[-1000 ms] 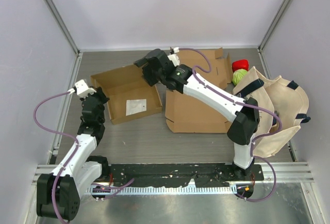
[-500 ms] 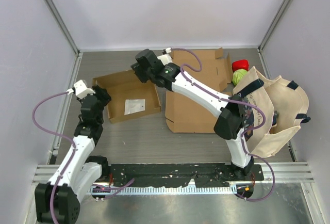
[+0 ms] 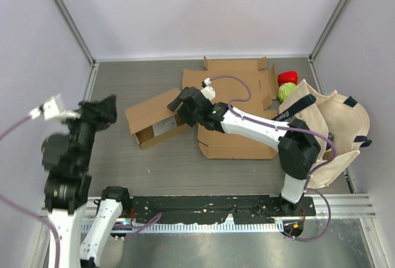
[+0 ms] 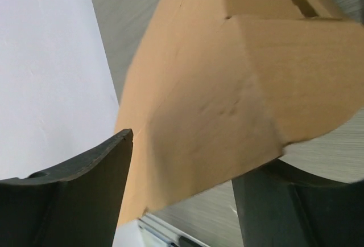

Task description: Fold the paper box

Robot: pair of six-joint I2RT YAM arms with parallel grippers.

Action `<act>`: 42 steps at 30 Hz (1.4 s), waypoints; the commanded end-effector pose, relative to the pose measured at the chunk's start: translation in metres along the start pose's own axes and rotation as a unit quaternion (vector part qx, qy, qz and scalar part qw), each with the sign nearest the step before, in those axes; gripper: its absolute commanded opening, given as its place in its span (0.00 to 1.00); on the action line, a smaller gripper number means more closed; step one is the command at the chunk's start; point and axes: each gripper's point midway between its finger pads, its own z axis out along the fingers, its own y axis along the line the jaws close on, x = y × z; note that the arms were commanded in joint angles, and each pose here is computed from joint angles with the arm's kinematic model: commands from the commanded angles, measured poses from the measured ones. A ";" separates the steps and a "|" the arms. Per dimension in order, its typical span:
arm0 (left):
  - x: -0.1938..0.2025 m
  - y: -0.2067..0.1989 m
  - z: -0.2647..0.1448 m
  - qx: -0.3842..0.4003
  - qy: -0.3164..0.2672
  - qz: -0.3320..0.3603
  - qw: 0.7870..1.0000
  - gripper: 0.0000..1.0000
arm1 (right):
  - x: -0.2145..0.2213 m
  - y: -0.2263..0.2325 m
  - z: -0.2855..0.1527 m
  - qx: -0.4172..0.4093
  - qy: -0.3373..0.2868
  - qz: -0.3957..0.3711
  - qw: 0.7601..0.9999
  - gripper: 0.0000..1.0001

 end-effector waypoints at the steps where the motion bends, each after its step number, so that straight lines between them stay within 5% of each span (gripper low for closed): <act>1: 0.110 -0.019 0.060 0.054 0.255 -0.016 0.965 0.61 | 0.004 0.038 -0.036 -0.136 0.018 -0.112 0.984 0.73; 6: 0.196 -0.015 0.086 0.090 0.362 -0.067 0.925 0.53 | 0.022 -0.014 -0.061 -0.141 0.068 -0.287 0.945 0.75; 11: 0.259 0.019 0.068 0.053 0.418 -0.080 0.903 0.52 | -0.009 -0.021 -0.102 -0.206 0.074 -0.350 0.911 0.73; 17: 0.283 0.052 0.045 0.004 0.423 -0.062 0.904 0.53 | -0.037 0.019 -0.099 -0.265 0.046 -0.415 0.869 0.67; 20: 0.276 0.054 0.044 -0.003 0.418 -0.044 0.907 0.58 | -0.021 0.018 -0.059 -0.273 0.076 -0.428 0.858 0.60; 25: 0.254 0.041 0.035 -0.007 0.426 -0.056 0.903 0.58 | -0.006 -0.014 -0.015 -0.235 0.111 -0.443 0.858 0.42; 30: 0.282 0.045 0.018 -0.027 0.445 -0.128 0.886 0.44 | -0.012 -0.051 0.007 -0.165 0.114 -0.477 0.856 0.26; 35: 0.313 0.090 0.002 -0.121 0.459 -0.113 0.873 0.35 | 0.000 -0.078 0.017 -0.151 0.134 -0.471 0.859 0.24; 42: 0.292 0.102 0.011 -0.152 0.431 -0.070 0.887 0.38 | -0.022 -0.081 0.021 -0.124 0.116 -0.458 0.872 0.25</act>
